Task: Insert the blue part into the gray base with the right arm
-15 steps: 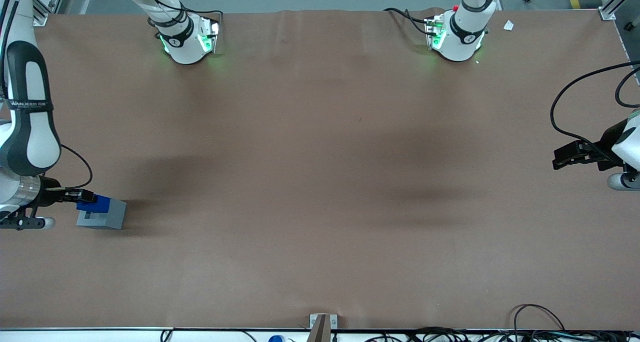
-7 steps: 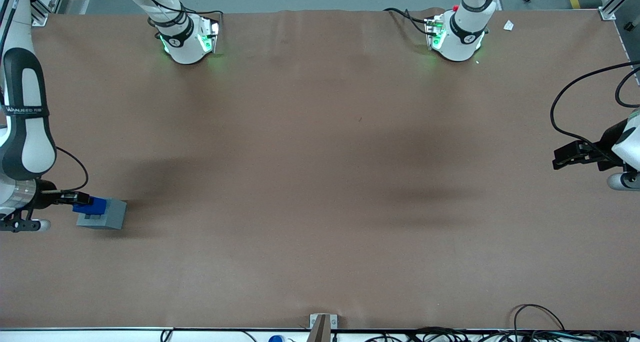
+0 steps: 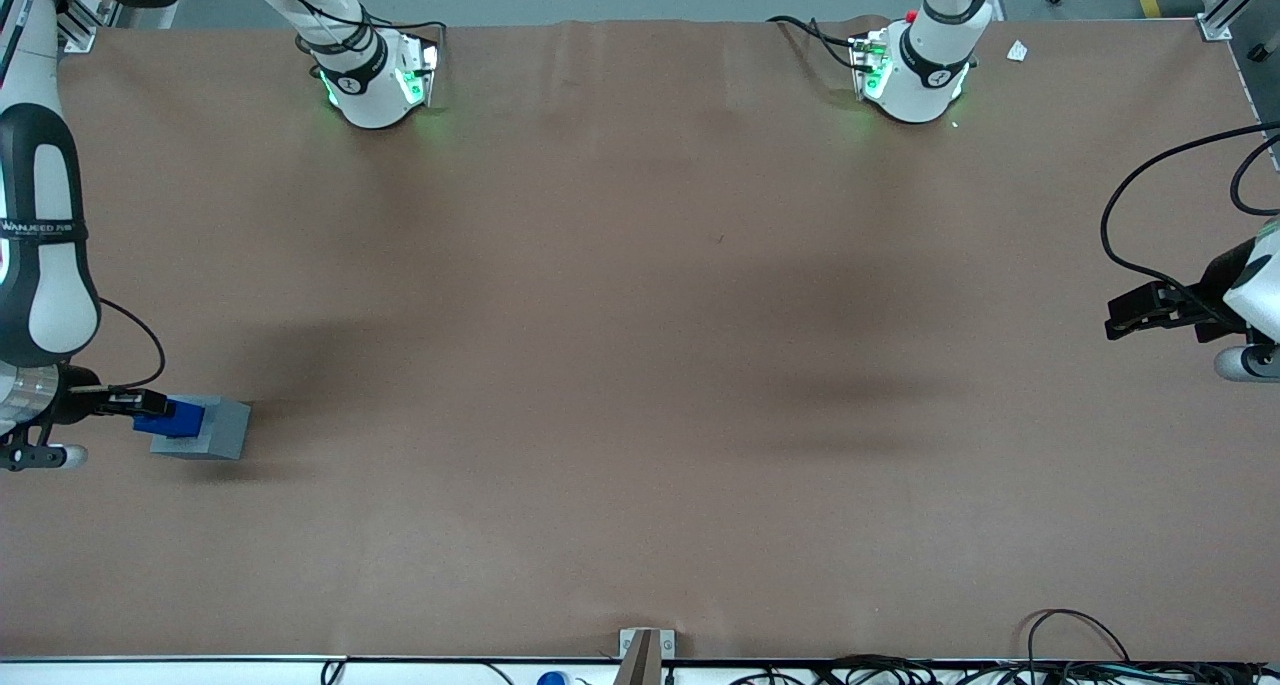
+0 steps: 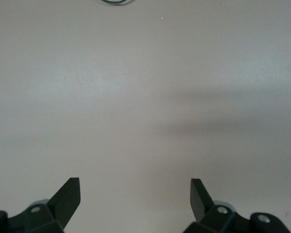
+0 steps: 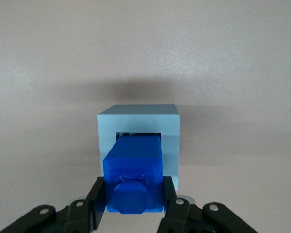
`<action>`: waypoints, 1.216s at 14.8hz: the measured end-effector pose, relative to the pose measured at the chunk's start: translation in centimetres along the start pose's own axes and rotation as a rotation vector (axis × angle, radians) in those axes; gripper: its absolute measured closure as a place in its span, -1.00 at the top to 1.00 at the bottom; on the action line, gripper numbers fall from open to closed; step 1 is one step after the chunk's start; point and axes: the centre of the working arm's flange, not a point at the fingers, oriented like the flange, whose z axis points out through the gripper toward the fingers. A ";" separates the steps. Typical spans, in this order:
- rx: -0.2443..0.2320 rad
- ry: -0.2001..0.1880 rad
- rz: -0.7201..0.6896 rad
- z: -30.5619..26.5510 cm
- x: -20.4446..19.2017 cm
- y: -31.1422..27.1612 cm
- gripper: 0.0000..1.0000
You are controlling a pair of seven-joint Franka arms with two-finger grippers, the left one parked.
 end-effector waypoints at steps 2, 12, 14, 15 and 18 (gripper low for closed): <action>0.000 0.000 0.001 0.6 0.2 0.0 0.01; 0.005 0.017 0.009 0.8 0.6 0.0 0.67; 0.007 0.019 0.005 0.5 0.7 -0.2 0.98; 0.011 0.015 0.002 0.2 0.8 -0.5 0.98; 0.029 -0.015 -0.004 -3.0 0.3 -1.2 1.00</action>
